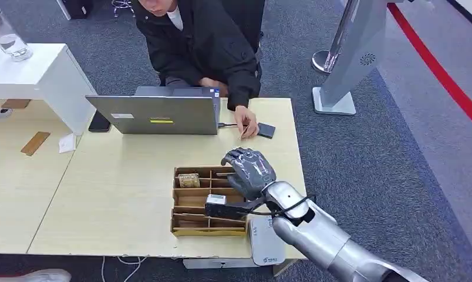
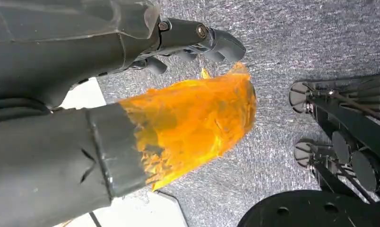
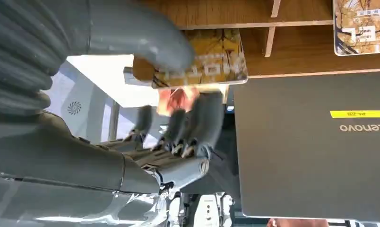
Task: Pass the card to the sensor for recognition and then transmit it.
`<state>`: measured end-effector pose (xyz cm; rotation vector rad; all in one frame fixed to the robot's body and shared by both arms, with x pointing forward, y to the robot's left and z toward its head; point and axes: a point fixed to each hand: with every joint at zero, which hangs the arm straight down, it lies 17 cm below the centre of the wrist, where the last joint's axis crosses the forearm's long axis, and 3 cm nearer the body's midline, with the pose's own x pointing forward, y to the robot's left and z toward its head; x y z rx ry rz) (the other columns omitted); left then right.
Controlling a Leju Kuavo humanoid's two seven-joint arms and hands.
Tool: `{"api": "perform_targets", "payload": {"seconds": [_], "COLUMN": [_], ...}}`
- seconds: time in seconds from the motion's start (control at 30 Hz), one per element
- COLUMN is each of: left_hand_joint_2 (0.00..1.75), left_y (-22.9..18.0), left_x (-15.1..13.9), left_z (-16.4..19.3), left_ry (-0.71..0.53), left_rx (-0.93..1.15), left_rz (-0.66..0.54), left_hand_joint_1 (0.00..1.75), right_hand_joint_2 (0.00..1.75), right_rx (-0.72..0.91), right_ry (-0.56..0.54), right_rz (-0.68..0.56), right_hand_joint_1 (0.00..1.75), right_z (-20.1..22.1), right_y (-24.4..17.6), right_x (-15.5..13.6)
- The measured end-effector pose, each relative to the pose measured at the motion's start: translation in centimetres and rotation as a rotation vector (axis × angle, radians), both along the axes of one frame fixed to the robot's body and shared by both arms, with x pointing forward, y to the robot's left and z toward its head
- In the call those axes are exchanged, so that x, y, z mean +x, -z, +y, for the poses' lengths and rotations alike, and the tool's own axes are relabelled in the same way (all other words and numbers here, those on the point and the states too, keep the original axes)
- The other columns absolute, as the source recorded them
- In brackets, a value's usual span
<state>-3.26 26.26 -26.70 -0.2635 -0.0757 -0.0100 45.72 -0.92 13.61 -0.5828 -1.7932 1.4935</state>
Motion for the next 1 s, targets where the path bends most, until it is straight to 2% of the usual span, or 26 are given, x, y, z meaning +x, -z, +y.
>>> {"api": "perform_targets", "payload": {"seconds": [0.1, 0.17, 0.2, 0.23, 0.37, 0.47, 0.57, 0.63, 0.77, 1.0], "left_hand_joint_2": [0.0, 0.0, 0.0, 0.0, 0.0, 0.0, 0.0, 0.0, 0.0, 0.0], "left_y": [0.0, 0.0, 0.0, 0.0, -0.1, 0.0, 0.0, 0.0, -0.1, -0.4], "left_x": [0.0, 0.1, 0.1, 0.0, 0.1, 0.2, 0.2, 0.3, 0.2, 0.0], "left_z": [0.0, -0.1, -0.1, -0.1, -0.2, -0.1, -0.1, 0.0, -0.2, -0.4], "left_ry": [-0.001, 0.0, 0.0, 0.0, -0.002, -0.004, -0.005, -0.006, -0.002, 0.028], "left_rx": [0.002, 0.001, 0.001, 0.001, -0.006, -0.002, -0.002, -0.001, -0.008, -0.02], "left_rz": [-0.001, -0.001, -0.002, -0.001, -0.003, -0.006, -0.006, -0.006, -0.006, -0.004], "left_hand_joint_1": [0.0, 0.0, 0.0, 0.0, 0.0, 0.0, 0.0, 0.0, 0.0, 0.0], "right_hand_joint_2": [1.75, 1.75, 1.75, 1.75, 1.75, 1.75, 1.75, 1.75, 1.75, 1.75], "right_rx": [0.001, 0.0, 0.0, 0.0, -0.002, -0.003, -0.004, -0.005, 0.001, 0.144], "right_ry": [-0.001, 0.0, 0.0, 0.0, -0.001, -0.002, -0.002, -0.003, -0.003, -0.027], "right_rz": [-0.002, -0.001, -0.001, -0.001, 0.002, 0.004, 0.006, 0.006, 0.006, -0.199], "right_hand_joint_1": [1.33, 1.4, 1.55, 1.59, 1.52, 1.54, 1.62, 1.75, 1.75, 1.75], "right_z": [-0.1, -0.1, -0.2, -0.2, -0.2, -0.2, -0.2, -0.2, -0.2, 0.3], "right_y": [-0.1, 0.0, 0.0, 0.0, 0.1, 0.1, 0.2, 0.2, 0.1, -5.1], "right_x": [0.0, -0.1, -0.1, -0.1, -0.1, -0.1, -0.1, -0.1, -0.1, -1.5]}}
